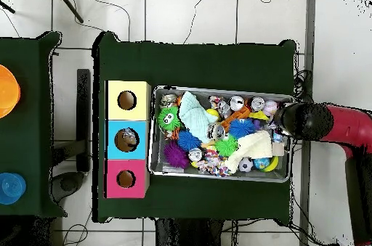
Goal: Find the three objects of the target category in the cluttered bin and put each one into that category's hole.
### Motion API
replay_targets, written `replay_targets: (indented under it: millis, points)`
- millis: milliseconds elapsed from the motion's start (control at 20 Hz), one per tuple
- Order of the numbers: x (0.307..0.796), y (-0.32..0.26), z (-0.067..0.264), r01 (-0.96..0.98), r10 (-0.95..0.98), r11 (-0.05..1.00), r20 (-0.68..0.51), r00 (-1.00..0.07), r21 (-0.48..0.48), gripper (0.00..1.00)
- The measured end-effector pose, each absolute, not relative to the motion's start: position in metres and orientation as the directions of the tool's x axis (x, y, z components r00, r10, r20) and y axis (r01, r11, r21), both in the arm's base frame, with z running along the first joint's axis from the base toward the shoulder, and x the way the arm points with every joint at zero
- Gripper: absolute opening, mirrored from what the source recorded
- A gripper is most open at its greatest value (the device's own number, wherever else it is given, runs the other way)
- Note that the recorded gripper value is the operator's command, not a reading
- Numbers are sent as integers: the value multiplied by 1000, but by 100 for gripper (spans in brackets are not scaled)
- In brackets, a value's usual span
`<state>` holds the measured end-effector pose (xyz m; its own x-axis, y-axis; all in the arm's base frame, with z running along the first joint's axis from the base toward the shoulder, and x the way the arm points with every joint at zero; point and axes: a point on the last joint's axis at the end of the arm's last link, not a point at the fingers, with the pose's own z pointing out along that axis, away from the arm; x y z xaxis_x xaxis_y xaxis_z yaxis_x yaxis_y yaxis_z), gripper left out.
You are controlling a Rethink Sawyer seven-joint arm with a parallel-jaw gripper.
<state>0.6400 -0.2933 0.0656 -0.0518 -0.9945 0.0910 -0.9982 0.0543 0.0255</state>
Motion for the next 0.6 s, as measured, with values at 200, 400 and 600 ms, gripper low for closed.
replay_targets:
  millis: [200, 400, 600]
  points:
    - [641, -289, 96, -998, -993, 56, 101, -55, 8, 0]
    - [640, -281, 119, -998, -993, 56, 103, -56, -2, 0]
    - [638, -267, 133, -999, -994, 49, 103, -49, 2, 0]
